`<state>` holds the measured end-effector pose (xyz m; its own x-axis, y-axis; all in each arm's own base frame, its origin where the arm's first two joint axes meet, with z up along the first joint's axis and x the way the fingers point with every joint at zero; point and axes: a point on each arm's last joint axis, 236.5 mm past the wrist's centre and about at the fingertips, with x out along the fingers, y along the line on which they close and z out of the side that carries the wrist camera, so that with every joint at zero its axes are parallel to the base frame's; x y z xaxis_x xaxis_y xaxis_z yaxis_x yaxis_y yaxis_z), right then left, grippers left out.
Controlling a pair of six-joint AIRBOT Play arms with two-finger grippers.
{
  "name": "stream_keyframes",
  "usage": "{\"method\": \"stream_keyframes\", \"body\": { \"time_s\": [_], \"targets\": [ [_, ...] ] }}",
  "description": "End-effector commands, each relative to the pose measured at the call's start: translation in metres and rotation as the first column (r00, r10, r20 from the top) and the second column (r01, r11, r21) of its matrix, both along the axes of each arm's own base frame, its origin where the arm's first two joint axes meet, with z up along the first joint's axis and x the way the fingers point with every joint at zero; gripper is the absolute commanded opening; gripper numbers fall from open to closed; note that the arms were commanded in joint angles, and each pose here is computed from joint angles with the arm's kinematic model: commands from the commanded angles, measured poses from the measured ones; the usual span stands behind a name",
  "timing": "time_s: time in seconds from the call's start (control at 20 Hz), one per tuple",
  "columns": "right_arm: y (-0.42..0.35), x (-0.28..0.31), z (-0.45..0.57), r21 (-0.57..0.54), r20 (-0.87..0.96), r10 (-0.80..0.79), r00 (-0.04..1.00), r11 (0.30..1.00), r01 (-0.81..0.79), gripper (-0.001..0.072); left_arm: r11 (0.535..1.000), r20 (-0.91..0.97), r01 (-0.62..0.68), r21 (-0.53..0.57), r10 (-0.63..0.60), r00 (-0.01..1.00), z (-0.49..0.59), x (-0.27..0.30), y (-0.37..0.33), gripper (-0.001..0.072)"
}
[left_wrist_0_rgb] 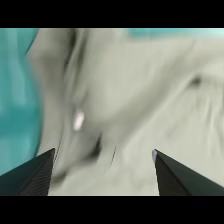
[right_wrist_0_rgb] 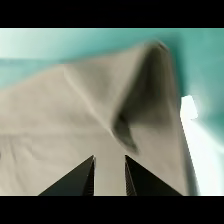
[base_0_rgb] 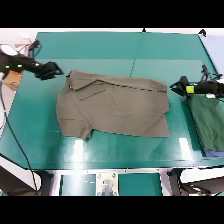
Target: Fold the shirts.
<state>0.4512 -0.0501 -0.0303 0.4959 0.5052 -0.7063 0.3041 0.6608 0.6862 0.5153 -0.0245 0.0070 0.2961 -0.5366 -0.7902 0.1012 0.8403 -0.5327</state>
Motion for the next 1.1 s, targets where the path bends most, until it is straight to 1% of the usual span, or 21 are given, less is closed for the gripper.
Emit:
{"method": "stream_keyframes", "body": {
  "time_s": [0.0,0.1,0.25,0.35,0.5,0.55,0.6,0.65,0.7,0.75,0.8,0.85,0.9,1.0,1.05],
  "targets": [
    [-0.016,-0.065,0.001,0.043,-0.115,0.035,0.993,0.999,-0.03,0.0231,0.994,-0.248,0.06,-0.095,-0.082,0.965,-0.006,-0.074,0.035,0.0692],
    [-0.027,-0.098,-0.004,0.024,-0.151,-0.019,0.988,0.999,0.023,0.0231,0.99,-0.363,0.001,-0.144,-0.054,0.93,-0.031,-0.112,0.042,0.0692],
    [-0.043,-0.139,-0.011,0.006,-0.198,-0.111,0.974,0.993,0.114,0.0231,0.979,-0.485,-0.021,-0.201,-0.081,0.871,-0.067,-0.17,0.028,0.0692],
    [-0.048,-0.156,-0.012,0.012,-0.206,-0.16,0.965,0.986,0.166,0.0231,0.975,-0.535,-0.06,-0.216,-0.067,0.842,-0.09,-0.189,0.017,0.0692],
    [-0.041,-0.177,-0.021,0.012,-0.24,-0.174,0.955,0.983,0.182,0.0231,0.975,-0.553,-0.093,-0.201,-0.034,0.832,-0.116,-0.2,0.004,0.0693],
    [-0.036,-0.183,-0.027,0.021,-0.261,-0.173,0.95,0.983,0.185,0.0246,0.974,-0.549,-0.084,-0.208,-0.046,0.835,-0.12,-0.201,-0.003,0.0692],
    [-0.032,-0.19,-0.034,0.028,-0.289,-0.174,0.941,0.981,0.19,0.0319,0.974,-0.548,-0.073,-0.213,-0.057,0.835,-0.122,-0.203,-0.012,0.0692],
    [-0.027,-0.198,-0.042,0.036,-0.32,-0.177,0.931,0.979,0.199,0.0355,0.976,-0.547,-0.056,-0.209,-0.069,0.834,-0.124,-0.203,-0.018,0.0692],
    [-0.022,-0.203,-0.048,0.044,-0.337,-0.178,0.925,0.978,0.204,0.0359,0.979,-0.541,-0.032,-0.203,-0.085,0.836,-0.125,-0.203,-0.025,0.0594],
    [-0.017,-0.208,-0.055,0.051,-0.352,-0.183,0.918,0.975,0.214,0.036,0.98,-0.525,0.0,-0.201,-0.108,0.844,-0.126,-0.202,-0.031,0.0346],
    [-0.012,-0.212,-0.062,0.056,-0.367,-0.186,0.911,0.974,0.222,0.036,0.98,-0.505,0.03,-0.197,-0.127,0.854,-0.128,-0.2,-0.035,0.008],
    [-0.006,-0.218,-0.068,0.065,-0.385,-0.185,0.904,0.972,0.226,0.0361,0.98,-0.495,0.04,-0.193,-0.133,0.859,-0.129,-0.199,-0.036,0.0032],
    [0.002,-0.223,-0.074,0.077,-0.411,-0.185,0.893,0.969,0.236,0.0362,0.981,-0.494,0.038,-0.191,-0.13,0.86,-0.129,-0.198,-0.035,0.0031],
    [0.013,-0.229,-0.086,0.076,-0.434,-0.17,0.885,0.972,0.224,0.0398,0.982,-0.497,0.043,-0.182,-0.13,0.858,-0.13,-0.199,-0.033,0.0031],
    [0.019,-0.23,-0.092,0.073,-0.443,-0.158,0.883,0.975,0.211,0.0404,0.983,-0.497,0.045,-0.179,-0.13,0.858,-0.13,-0.2,-0.032,0.0031]
  ]
}}
